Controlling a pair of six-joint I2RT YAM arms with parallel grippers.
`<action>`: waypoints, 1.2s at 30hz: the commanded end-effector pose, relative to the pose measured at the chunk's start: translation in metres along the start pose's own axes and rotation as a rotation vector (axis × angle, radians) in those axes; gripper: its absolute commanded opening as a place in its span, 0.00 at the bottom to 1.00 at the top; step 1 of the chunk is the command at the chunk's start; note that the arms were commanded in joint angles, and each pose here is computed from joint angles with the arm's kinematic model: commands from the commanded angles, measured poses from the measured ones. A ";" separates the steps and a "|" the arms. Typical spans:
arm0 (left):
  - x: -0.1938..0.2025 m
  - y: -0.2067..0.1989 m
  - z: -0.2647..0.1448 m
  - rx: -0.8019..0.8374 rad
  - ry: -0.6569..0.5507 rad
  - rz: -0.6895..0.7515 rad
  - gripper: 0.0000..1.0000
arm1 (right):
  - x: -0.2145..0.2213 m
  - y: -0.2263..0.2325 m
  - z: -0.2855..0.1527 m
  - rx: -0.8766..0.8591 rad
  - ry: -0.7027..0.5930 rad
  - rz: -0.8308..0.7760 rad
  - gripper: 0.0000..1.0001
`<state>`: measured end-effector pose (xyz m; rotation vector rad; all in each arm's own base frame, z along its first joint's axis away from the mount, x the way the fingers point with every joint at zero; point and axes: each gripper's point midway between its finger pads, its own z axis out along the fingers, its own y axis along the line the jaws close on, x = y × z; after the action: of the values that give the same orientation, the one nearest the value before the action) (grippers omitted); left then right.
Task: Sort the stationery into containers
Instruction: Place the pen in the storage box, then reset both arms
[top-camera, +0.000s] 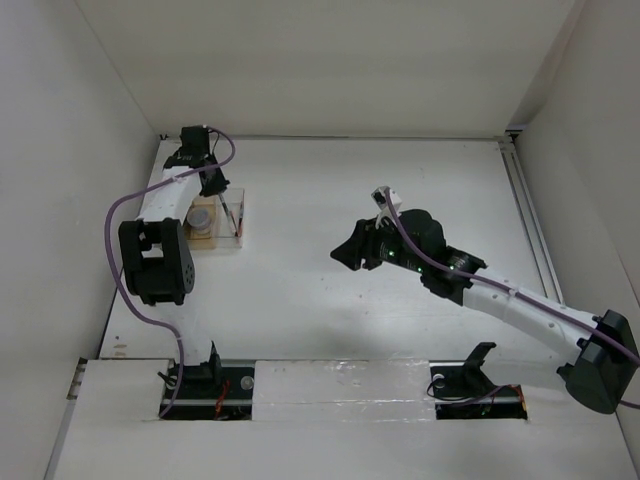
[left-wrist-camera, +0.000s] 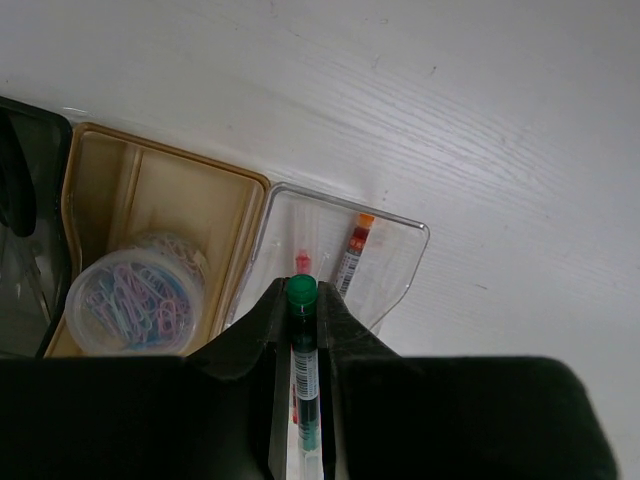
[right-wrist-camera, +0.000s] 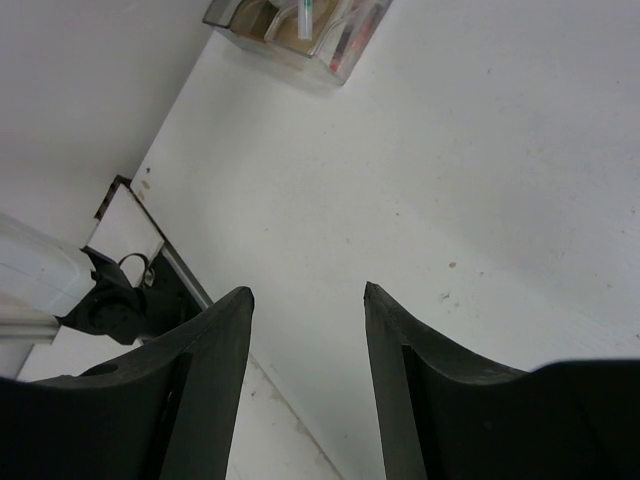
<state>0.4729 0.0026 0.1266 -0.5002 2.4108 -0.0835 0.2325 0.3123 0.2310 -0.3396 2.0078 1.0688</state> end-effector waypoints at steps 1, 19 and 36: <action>-0.004 0.005 0.007 -0.024 -0.025 -0.006 0.00 | -0.014 0.011 -0.005 -0.038 -0.058 -0.017 0.55; -0.040 -0.019 -0.062 0.109 -0.163 -0.031 0.65 | -0.022 0.012 -0.010 -0.023 -0.082 -0.008 0.56; 0.020 0.015 -0.319 0.305 -0.661 -0.110 1.00 | -0.105 -0.025 -0.167 0.547 -0.296 -0.019 1.00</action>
<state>0.2839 -0.0170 0.3779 -0.3916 1.6876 -0.2798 0.2367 0.1995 0.3372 -0.0230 1.9203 0.6288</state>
